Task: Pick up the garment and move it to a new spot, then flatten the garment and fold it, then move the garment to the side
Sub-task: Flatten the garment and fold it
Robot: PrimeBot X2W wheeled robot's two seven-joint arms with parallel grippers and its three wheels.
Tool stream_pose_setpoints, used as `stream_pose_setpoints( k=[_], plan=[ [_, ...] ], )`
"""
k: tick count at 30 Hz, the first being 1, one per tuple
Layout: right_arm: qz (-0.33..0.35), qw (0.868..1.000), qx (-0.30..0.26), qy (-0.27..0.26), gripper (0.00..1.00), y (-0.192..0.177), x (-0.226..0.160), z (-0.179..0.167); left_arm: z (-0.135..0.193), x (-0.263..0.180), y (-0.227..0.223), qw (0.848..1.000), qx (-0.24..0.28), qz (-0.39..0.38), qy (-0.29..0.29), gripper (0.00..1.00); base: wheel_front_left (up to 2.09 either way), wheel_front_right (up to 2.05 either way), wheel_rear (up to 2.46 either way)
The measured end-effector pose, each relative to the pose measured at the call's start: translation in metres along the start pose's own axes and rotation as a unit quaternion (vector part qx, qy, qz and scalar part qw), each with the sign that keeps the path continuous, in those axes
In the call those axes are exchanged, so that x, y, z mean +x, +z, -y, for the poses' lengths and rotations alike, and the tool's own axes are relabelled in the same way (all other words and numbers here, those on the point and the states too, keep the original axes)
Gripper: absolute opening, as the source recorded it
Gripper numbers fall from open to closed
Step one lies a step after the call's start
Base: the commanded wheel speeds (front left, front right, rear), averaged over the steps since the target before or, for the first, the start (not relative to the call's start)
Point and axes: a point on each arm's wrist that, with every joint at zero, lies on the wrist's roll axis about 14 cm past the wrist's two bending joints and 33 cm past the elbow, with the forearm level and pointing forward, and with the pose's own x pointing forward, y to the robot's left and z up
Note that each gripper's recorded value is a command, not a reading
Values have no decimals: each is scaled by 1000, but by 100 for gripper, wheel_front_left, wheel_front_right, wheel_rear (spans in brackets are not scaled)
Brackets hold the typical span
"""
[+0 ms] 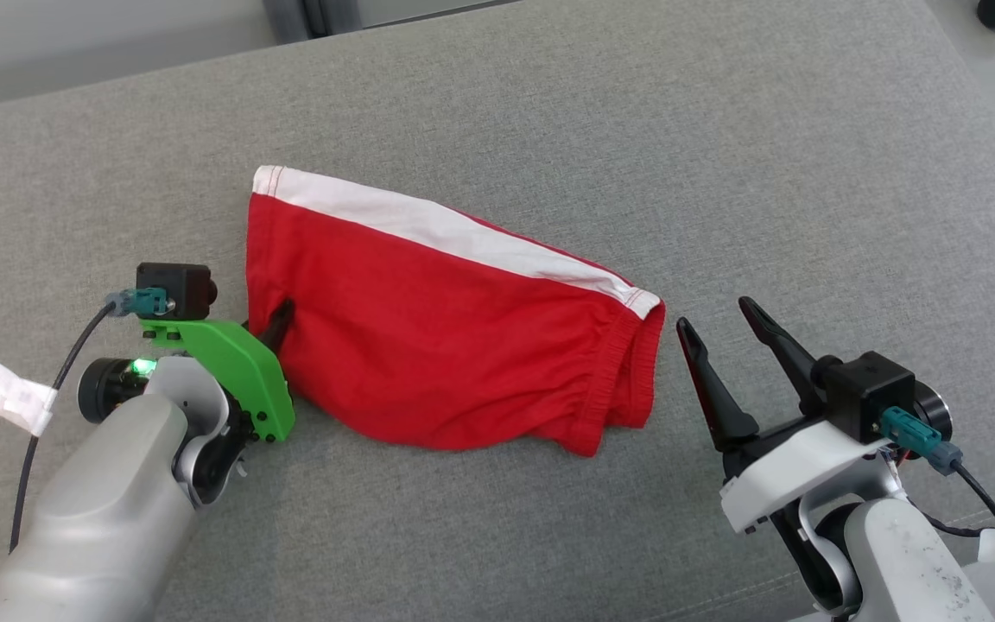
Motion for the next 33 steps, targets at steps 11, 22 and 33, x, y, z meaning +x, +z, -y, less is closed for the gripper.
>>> stream_pose_setpoints(
  k=[11,22,33],
  plan=[
    [24,1000,-3,-11,100,15,-5,6,-9,-32,-8,997,-36,60,30,0,0,0,0],
    [29,1000,-7,3,100,19,-17,-8,3,-84,-54,988,-106,94,62,0,0,0,0],
    [40,999,-12,34,100,26,-20,-31,13,-117,-47,977,-111,159,88,100,0,0,0]
  ],
)
